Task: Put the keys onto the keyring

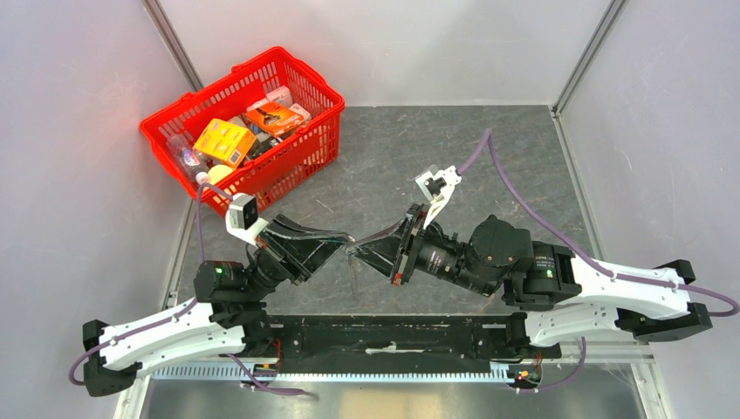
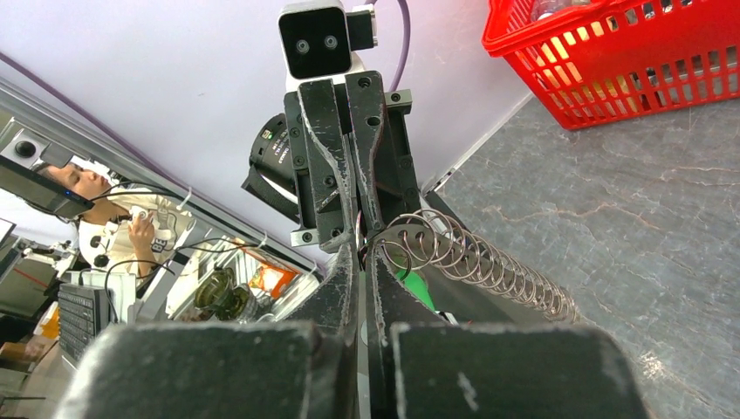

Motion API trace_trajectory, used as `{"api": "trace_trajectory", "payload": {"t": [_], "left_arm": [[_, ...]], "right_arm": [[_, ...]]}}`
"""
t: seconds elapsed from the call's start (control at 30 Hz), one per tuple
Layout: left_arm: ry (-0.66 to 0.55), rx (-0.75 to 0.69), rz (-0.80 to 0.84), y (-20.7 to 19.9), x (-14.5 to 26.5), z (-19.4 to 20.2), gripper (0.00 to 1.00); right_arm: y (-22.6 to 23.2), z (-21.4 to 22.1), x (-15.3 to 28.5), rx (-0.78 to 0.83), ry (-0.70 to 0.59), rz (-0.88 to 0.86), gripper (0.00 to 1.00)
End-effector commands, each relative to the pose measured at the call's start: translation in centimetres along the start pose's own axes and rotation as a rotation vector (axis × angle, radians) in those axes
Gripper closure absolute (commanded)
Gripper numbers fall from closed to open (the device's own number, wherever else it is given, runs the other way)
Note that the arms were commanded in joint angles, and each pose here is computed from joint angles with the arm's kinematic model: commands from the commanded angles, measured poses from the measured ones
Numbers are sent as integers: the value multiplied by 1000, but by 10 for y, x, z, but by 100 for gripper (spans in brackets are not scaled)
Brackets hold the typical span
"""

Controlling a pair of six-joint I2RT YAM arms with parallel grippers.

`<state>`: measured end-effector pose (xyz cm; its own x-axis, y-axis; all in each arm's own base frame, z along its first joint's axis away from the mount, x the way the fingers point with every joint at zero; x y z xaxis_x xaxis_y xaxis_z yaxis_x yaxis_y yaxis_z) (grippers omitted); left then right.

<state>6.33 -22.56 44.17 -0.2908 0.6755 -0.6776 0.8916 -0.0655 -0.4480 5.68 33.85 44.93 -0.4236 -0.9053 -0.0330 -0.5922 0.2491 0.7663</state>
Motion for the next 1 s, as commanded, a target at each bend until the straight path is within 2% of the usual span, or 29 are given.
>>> {"api": "trace_trajectory", "payload": {"t": [0.0, 0.2, 0.33, 0.43, 0.57, 0.77, 0.97], "left_arm": [[-51, 22, 22, -8, -2, -13, 98], [-32, 19, 17, -8, 0, -12, 98], [38, 13, 47, -16, 0, -5, 97], [91, 3, 67, -22, -1, -1, 80], [188, -5, 100, -30, -2, 8, 71], [320, -18, 154, -44, -3, 17, 70], [367, -48, 167, -51, -1, 14, 69]], "right_arm": [[8, -15, 3, -3, -46, -19, 100], [4, -17, 11, 11, -47, -11, 100], [8, -19, 18, 42, -18, -18, 100], [14, -15, 22, 83, 48, -29, 100], [17, -14, 30, 127, 108, -29, 100], [22, -10, 44, 180, 201, -46, 100], [28, -2, 58, 214, 305, -82, 100]]}}
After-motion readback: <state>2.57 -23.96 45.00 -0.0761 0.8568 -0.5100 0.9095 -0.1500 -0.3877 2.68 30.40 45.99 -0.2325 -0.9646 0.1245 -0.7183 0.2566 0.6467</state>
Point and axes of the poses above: each gripper's point midway between its finger pads, its own x axis back along the fingers, its own y axis along the line the jaws close on, z = x × y, the point moved 2 cm from there along x, back along the fingers, and after that the axes turned 11 degrees about -x, right-handed, at the moved point
